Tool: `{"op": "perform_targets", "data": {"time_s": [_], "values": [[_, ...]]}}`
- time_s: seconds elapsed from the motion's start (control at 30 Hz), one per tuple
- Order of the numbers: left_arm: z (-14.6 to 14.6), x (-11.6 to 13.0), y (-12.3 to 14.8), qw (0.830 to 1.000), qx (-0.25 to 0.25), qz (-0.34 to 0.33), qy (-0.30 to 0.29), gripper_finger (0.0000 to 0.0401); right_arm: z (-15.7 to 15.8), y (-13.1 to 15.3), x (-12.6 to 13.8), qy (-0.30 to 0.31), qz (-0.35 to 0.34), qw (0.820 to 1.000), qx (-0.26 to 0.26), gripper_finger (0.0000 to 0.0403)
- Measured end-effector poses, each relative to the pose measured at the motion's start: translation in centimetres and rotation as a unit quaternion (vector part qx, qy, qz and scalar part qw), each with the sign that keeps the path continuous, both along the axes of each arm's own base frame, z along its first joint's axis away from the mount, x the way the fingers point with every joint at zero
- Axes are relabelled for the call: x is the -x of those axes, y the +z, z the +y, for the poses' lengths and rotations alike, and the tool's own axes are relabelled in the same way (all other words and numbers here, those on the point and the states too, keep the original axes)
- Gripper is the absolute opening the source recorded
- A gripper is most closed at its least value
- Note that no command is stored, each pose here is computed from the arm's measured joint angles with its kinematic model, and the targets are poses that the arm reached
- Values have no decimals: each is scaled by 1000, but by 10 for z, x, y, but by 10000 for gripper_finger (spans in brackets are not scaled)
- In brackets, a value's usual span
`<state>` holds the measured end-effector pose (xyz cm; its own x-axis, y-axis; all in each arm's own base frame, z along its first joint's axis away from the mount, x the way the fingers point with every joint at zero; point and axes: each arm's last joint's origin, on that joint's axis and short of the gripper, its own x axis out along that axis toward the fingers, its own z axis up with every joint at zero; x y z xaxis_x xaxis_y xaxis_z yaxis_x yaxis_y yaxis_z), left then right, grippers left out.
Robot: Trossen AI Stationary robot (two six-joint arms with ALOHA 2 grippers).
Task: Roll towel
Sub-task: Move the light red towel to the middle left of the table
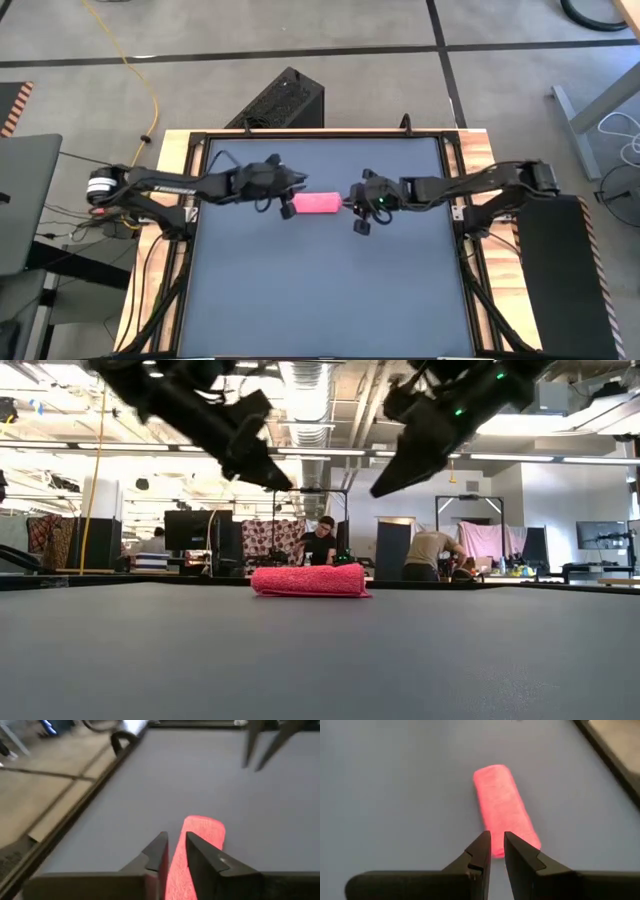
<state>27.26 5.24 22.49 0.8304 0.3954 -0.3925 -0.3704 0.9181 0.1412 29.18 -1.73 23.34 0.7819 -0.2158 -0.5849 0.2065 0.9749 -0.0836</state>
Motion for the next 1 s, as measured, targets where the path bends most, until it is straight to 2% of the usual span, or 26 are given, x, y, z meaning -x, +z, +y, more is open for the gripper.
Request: {"op": "perform_targets", "data": {"time_s": [0.2,0.4,0.53,0.73,1.0], "values": [[26,-40,1,991,44,112,-54,127,24,-6,16,-2,3,1000,-25,79],[31,-81,-21,973,50,210,-83,200,42,-23,30,-27,20,999,-11,79],[40,-98,-36,960,103,244,-95,237,48,-32,36,-34,27,999,-12,79],[49,-110,-52,949,67,299,-74,265,53,-36,39,-38,29,999,-7,79],[50,-117,-86,935,103,328,-93,270,53,-36,38,-38,24,999,-8,79]]}}
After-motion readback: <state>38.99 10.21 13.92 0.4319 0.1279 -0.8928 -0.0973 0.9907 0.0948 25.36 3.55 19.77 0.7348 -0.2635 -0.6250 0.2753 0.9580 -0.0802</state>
